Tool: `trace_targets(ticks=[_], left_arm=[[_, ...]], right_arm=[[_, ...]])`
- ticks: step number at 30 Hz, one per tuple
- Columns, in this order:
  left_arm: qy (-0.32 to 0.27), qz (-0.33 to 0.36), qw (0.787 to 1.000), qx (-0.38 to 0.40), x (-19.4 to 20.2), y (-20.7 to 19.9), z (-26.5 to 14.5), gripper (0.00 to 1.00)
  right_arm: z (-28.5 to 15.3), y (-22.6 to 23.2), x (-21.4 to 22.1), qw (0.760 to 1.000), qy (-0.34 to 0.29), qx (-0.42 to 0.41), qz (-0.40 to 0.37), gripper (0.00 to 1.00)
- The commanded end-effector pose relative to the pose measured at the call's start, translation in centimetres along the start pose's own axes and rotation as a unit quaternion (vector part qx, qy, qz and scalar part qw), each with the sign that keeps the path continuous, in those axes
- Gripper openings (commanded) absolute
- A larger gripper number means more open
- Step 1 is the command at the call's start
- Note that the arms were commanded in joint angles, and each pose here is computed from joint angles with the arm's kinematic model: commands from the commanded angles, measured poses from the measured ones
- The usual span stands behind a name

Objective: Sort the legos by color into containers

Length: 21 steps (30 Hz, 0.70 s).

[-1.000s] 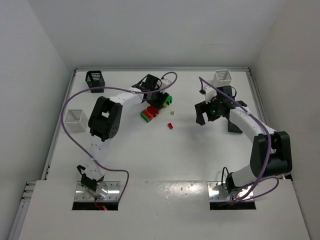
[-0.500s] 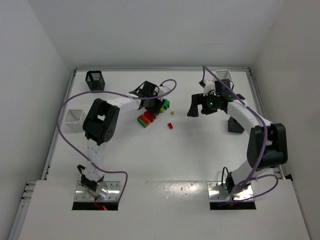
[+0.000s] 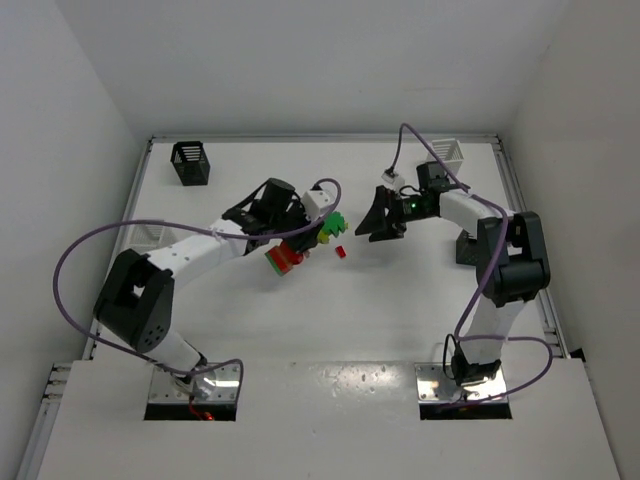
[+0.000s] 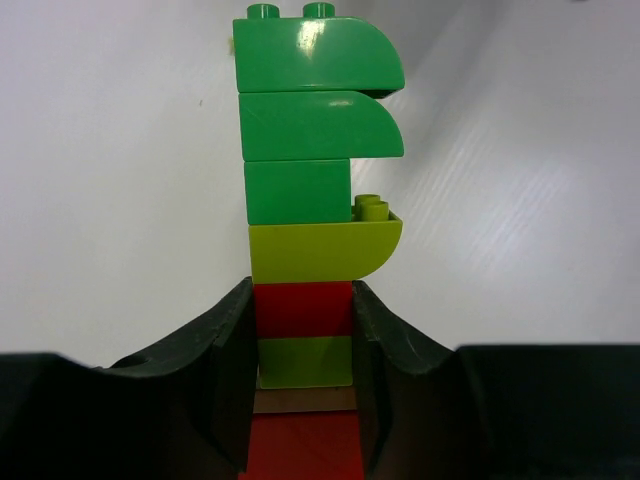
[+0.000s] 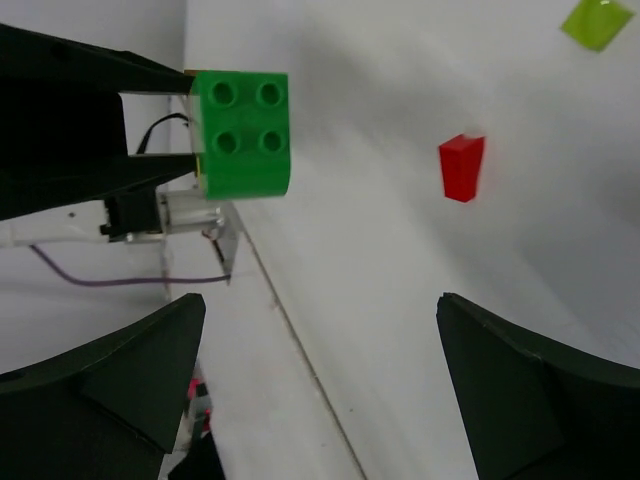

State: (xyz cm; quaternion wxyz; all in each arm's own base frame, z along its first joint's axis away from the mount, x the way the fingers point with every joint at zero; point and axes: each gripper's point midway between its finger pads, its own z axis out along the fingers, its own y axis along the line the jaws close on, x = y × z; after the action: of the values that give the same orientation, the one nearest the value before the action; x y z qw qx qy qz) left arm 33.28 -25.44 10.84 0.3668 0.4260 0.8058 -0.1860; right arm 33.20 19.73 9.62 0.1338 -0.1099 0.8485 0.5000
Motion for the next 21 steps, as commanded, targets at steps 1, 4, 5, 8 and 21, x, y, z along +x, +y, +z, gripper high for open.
trace_targets(ticks=[1,4,5,8,21], left_arm=[[-0.066,0.016,0.997,0.023,-3.7,-1.8,-1.7,0.28],[-0.067,0.017,0.997,0.038,-3.7,-3.1,-1.7,0.26],[-0.071,0.018,0.996,0.042,-4.1,-3.6,-1.9,0.26],[-0.066,0.019,0.997,0.047,-3.5,-4.3,-1.9,0.26],[-0.068,0.041,0.996,0.051,-4.1,-5.4,-1.7,0.26]], right_arm=[[-0.3,4.2,-1.1,0.996,0.001,-0.086,-0.009,1.00],[-0.5,5.7,-1.7,0.991,-0.004,-0.132,-0.011,1.00],[-0.5,5.7,-1.7,0.991,-0.004,-0.133,-0.011,1.00],[-0.6,6.0,-1.7,0.990,-0.003,-0.144,-0.008,1.00],[1.5,5.7,1.1,0.989,0.026,-0.146,0.018,1.00]])
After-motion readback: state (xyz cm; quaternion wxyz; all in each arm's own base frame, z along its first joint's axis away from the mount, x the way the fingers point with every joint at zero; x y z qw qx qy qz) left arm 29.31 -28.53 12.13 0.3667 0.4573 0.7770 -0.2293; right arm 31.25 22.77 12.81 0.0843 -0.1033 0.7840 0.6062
